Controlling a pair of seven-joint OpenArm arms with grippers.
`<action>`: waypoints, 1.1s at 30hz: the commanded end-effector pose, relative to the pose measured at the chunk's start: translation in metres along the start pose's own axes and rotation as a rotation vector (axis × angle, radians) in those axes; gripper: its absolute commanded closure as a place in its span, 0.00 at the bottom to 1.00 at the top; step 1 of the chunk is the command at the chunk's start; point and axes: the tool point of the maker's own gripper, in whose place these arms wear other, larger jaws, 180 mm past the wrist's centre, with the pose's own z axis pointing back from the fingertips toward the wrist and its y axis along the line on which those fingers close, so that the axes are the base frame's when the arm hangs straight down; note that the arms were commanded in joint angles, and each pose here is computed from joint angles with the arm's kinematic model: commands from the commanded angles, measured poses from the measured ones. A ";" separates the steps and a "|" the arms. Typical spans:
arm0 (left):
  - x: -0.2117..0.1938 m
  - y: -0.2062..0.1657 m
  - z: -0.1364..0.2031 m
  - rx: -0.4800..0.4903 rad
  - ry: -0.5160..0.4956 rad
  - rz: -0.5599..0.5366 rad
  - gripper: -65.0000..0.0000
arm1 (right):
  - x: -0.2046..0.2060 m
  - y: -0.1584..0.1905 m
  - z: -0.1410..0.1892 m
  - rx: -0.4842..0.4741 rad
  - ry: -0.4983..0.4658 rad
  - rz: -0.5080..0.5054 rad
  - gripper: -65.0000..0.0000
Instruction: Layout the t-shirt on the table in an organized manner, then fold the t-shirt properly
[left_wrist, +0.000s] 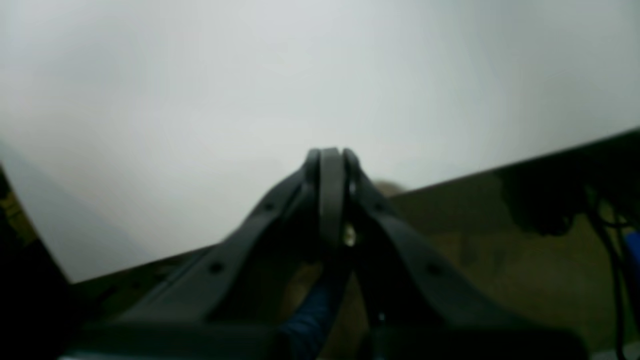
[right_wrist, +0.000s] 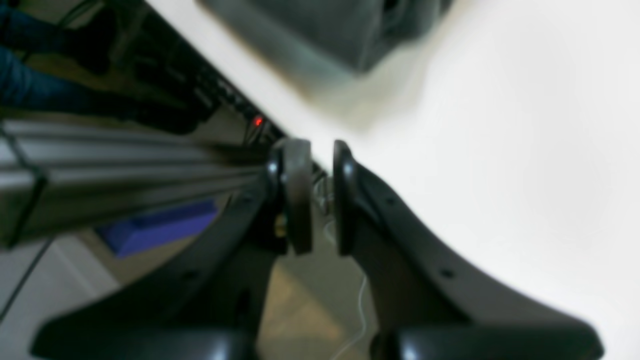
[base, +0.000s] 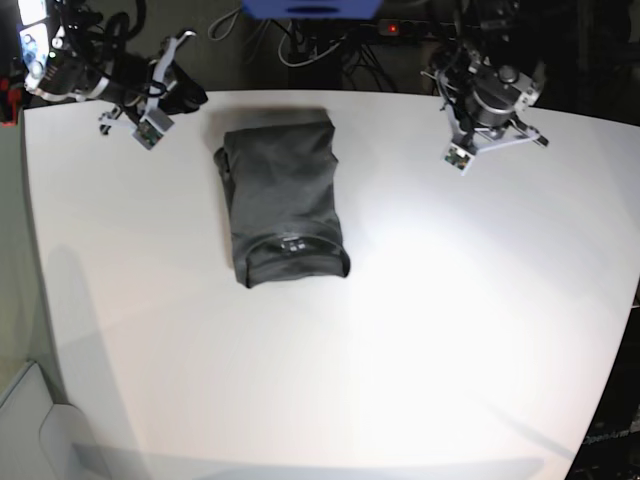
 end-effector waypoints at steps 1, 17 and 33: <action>0.001 -0.008 0.004 -0.016 -0.017 -0.003 1.00 | -0.001 0.000 0.008 0.004 -0.002 0.017 0.91; -0.074 -0.109 0.028 -0.265 0.072 -0.045 1.00 | -0.125 0.047 0.011 -0.052 0.300 -0.025 0.95; -0.156 -0.165 -0.025 -0.462 0.226 0.225 1.00 | -0.211 0.042 -0.022 -0.029 0.376 -0.274 1.00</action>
